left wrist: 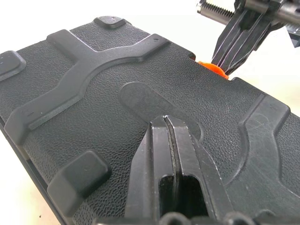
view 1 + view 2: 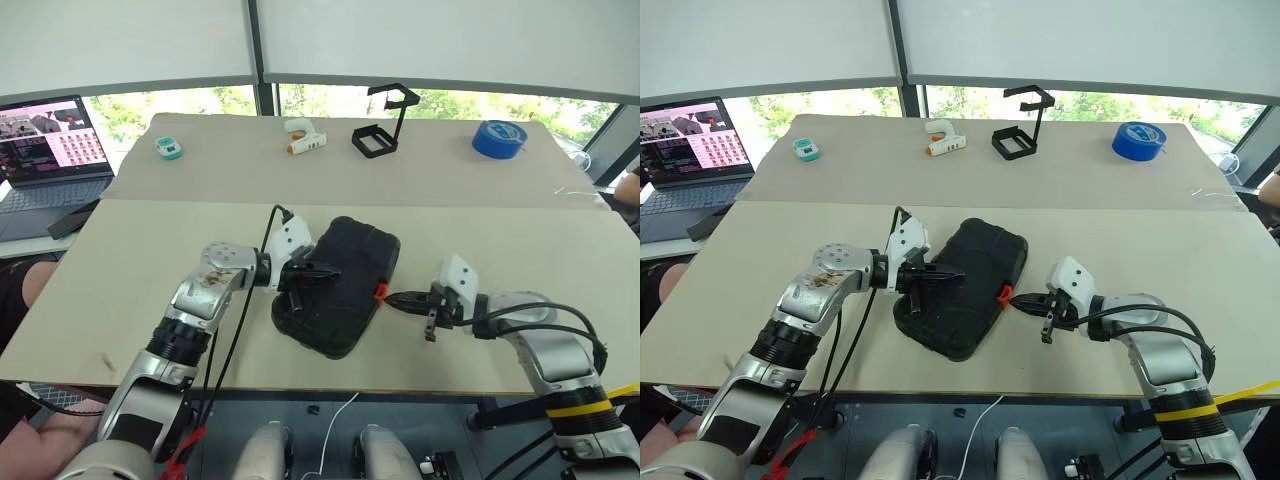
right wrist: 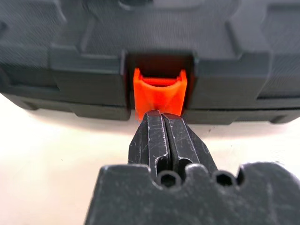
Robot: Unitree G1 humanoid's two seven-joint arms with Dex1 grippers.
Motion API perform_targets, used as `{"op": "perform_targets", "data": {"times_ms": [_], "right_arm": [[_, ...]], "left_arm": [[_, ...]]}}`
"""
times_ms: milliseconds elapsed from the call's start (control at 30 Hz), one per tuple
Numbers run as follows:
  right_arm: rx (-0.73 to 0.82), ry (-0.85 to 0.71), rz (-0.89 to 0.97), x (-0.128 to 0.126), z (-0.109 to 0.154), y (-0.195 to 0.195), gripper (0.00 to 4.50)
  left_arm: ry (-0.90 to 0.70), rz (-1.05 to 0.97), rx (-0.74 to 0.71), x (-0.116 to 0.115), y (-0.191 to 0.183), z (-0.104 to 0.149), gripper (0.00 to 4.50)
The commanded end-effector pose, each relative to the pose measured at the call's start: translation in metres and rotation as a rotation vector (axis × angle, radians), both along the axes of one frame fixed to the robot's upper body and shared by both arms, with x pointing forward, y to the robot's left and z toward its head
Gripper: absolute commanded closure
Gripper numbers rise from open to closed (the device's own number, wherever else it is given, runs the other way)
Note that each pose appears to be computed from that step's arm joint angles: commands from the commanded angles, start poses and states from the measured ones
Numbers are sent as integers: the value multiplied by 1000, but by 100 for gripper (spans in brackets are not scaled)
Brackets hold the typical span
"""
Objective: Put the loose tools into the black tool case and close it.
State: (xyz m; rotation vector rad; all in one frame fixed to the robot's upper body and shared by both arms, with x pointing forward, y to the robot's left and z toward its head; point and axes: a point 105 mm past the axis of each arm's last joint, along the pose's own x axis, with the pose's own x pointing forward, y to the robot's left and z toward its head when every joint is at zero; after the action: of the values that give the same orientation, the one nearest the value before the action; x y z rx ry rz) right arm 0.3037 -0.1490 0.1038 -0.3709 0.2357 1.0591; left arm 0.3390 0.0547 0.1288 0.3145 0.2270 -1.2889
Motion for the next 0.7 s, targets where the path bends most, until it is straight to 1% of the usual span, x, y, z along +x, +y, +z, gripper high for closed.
{"op": "perform_targets", "data": {"times_ms": [33, 300, 533, 700], "right_arm": [[-5, -52, 19, 3, 13, 7, 450], [63, -58, 46, 4, 20, 21, 450], [66, -24, 77, 5, 14, 35, 450], [91, -49, 84, 11, 22, 41, 450]], "left_arm": [[150, -7, 98, -13, -1, -46, 448], [153, -7, 99, -14, -1, -47, 448], [164, -9, 99, -14, -1, -49, 448], [167, -6, 93, -15, -1, -49, 448]]}}
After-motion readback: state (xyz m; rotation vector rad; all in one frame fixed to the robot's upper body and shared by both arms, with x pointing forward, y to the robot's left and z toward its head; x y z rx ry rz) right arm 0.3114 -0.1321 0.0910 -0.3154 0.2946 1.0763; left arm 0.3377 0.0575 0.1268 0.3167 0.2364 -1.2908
